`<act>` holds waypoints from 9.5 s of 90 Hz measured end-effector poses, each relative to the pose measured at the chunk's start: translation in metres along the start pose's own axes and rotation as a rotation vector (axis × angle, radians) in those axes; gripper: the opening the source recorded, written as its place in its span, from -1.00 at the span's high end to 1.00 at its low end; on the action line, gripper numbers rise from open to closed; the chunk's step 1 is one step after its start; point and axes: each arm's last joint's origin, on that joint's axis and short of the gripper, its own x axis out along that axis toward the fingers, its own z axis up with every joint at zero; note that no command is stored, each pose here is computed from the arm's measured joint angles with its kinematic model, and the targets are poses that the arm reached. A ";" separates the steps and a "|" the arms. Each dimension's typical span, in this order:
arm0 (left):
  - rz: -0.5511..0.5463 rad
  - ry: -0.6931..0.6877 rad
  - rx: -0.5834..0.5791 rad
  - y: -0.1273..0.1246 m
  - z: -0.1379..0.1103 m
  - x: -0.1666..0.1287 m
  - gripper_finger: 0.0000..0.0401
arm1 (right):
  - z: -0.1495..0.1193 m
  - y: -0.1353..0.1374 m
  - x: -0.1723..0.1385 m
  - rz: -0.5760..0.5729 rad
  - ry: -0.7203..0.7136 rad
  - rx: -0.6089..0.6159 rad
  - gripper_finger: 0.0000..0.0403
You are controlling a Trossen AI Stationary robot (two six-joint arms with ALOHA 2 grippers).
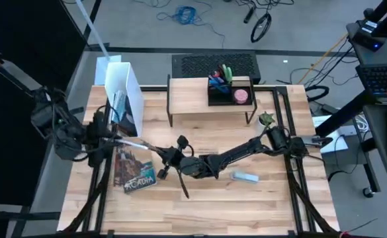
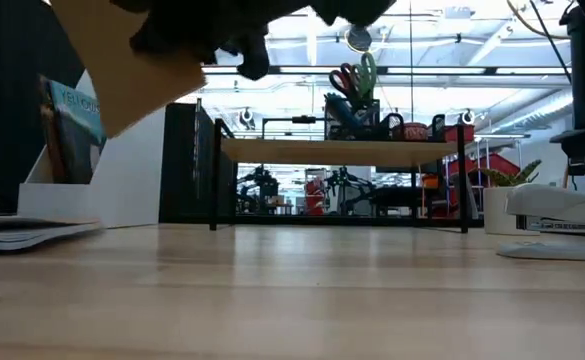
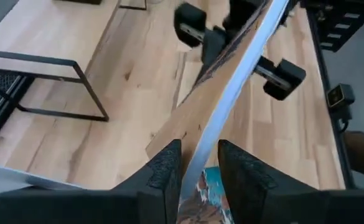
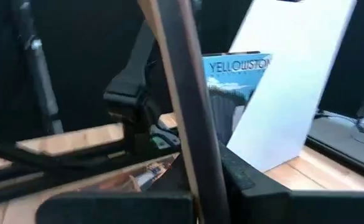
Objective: Stock shelves
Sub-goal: Put the brown book into the white bookshelf
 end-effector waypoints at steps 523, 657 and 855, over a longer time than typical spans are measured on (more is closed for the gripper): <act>0.323 -0.537 -0.041 0.068 -0.015 -0.043 1.00 | 0.004 -0.054 0.137 -0.321 -0.243 0.144 1.00; 0.311 -0.536 -0.044 0.067 -0.015 -0.042 1.00 | -0.046 -0.066 0.157 -0.093 0.012 0.062 0.32; 0.290 -0.532 -0.039 0.067 -0.015 -0.041 1.00 | -0.070 -0.048 0.131 -0.091 0.381 -0.150 1.00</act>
